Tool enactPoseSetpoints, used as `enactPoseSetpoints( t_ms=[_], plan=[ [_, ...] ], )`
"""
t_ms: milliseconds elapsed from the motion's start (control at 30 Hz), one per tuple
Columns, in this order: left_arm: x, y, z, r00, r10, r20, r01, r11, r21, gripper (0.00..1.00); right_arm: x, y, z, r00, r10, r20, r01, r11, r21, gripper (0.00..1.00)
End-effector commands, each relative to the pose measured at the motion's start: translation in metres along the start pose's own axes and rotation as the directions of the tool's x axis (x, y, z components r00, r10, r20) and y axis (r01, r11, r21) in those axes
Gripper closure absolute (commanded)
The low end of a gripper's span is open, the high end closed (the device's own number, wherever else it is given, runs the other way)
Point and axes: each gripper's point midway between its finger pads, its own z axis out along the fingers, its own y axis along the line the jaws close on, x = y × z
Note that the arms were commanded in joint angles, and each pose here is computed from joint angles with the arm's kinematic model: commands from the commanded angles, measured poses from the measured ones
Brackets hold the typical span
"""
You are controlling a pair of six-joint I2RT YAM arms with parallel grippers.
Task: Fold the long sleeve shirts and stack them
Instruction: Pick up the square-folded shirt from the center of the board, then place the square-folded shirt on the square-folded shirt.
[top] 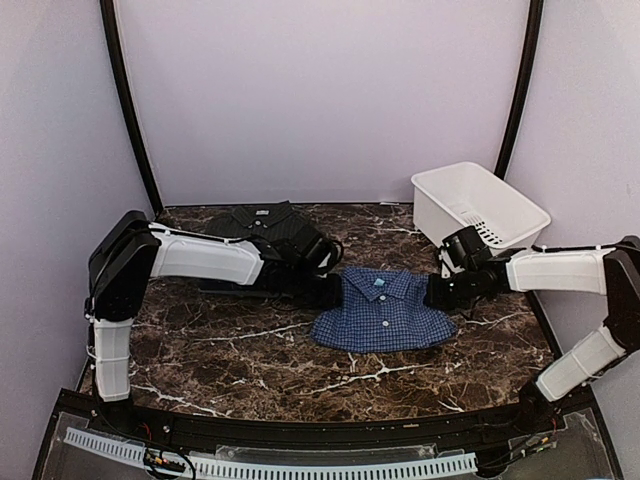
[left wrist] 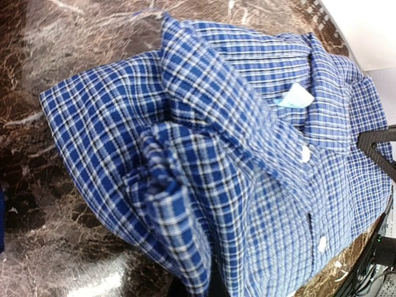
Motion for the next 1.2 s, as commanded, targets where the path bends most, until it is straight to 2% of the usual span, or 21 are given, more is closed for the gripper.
enactPoseSetpoints(
  t_ms=[0,300,500,633,833,1167],
  plan=[
    [-0.037,-0.051,-0.058,0.991,0.062,0.115,-0.077,0.989,0.127,1.00,-0.033,0.030,-0.034,0.994,-0.028,0.106,0.038,0.996,-0.087,1.00],
    [-0.072,-0.077,-0.120,0.968,0.107,0.228,-0.140,0.981,0.133,1.00,-0.076,0.079,-0.084,0.977,-0.042,0.209,0.089,0.972,-0.218,1.00],
    [-0.101,-0.068,-0.158,0.954,0.092,0.286,-0.122,0.989,0.089,1.00,-0.111,0.123,-0.109,0.958,-0.048,0.284,0.139,0.940,-0.311,1.00],
    [-0.124,-0.042,-0.182,0.946,0.066,0.318,-0.090,0.994,0.062,1.00,-0.133,0.160,-0.116,0.948,-0.053,0.314,0.176,0.909,-0.377,1.00],
    [-0.157,0.023,-0.215,0.934,0.020,0.356,-0.010,1.000,-0.029,1.00,-0.157,0.222,-0.117,0.938,-0.080,0.337,0.231,0.870,-0.435,1.00],
    [-0.192,0.136,-0.248,0.916,-0.095,0.389,0.156,0.980,-0.127,1.00,-0.177,0.308,-0.076,0.956,-0.082,0.281,0.236,0.784,-0.574,1.00]
  ],
)
